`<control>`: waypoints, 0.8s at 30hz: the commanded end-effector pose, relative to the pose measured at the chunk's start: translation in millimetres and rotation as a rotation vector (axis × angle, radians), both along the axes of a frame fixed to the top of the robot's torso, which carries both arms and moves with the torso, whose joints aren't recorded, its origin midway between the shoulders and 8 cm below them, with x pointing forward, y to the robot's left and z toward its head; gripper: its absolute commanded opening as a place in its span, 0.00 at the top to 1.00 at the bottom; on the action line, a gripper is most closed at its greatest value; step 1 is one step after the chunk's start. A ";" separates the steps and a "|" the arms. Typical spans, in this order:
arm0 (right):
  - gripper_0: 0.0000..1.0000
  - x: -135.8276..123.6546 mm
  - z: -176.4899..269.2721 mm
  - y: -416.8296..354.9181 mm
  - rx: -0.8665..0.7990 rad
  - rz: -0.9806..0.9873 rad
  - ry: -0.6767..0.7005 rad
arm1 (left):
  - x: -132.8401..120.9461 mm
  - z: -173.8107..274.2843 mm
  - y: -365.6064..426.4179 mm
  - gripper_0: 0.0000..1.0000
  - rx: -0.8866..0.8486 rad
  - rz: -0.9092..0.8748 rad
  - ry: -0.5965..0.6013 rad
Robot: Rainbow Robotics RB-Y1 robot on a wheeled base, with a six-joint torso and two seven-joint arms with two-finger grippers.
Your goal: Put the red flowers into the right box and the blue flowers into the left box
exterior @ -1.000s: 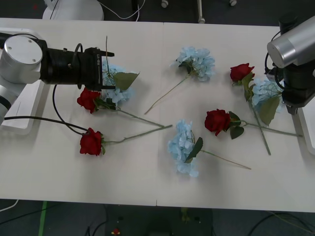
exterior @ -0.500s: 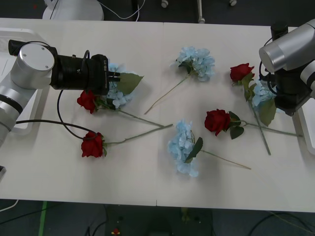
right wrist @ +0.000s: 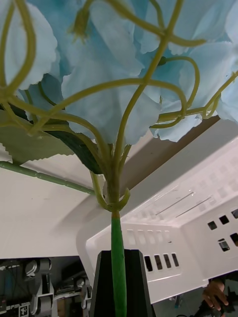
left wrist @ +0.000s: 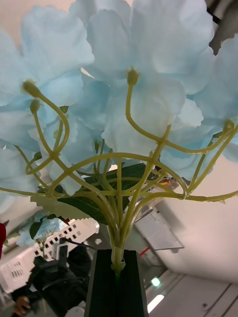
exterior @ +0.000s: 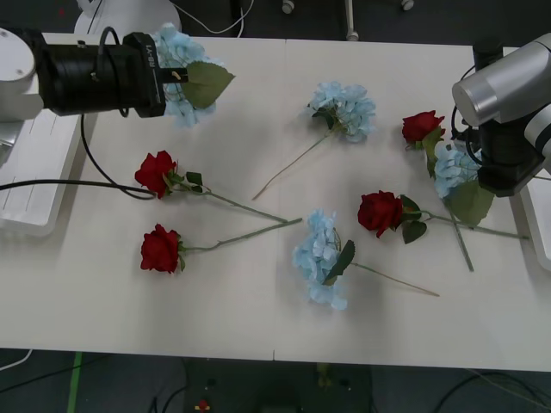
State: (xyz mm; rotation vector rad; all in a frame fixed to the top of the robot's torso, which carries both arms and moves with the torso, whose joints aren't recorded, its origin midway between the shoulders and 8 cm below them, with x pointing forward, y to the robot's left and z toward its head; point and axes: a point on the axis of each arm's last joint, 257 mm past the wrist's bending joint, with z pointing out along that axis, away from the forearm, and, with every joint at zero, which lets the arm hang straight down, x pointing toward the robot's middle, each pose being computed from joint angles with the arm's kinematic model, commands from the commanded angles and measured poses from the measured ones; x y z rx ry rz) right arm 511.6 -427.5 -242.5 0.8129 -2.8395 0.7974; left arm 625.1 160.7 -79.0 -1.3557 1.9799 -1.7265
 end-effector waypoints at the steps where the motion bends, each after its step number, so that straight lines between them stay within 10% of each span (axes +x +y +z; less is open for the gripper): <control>1: 1.00 23.4 29.9 17.8 0.109 0.008 -0.076 | -5.1 68.9 55.1 1.00 0.369 -0.074 -0.296; 15: 1.00 64.1 144.3 96.6 0.595 0.411 -0.398 | -44.3 64.5 288.4 1.00 1.271 -0.154 -0.489; 24: 1.00 40.9 181.4 240.8 0.951 0.707 -0.566 | -45.6 43.4 397.5 1.00 1.753 -0.127 -0.408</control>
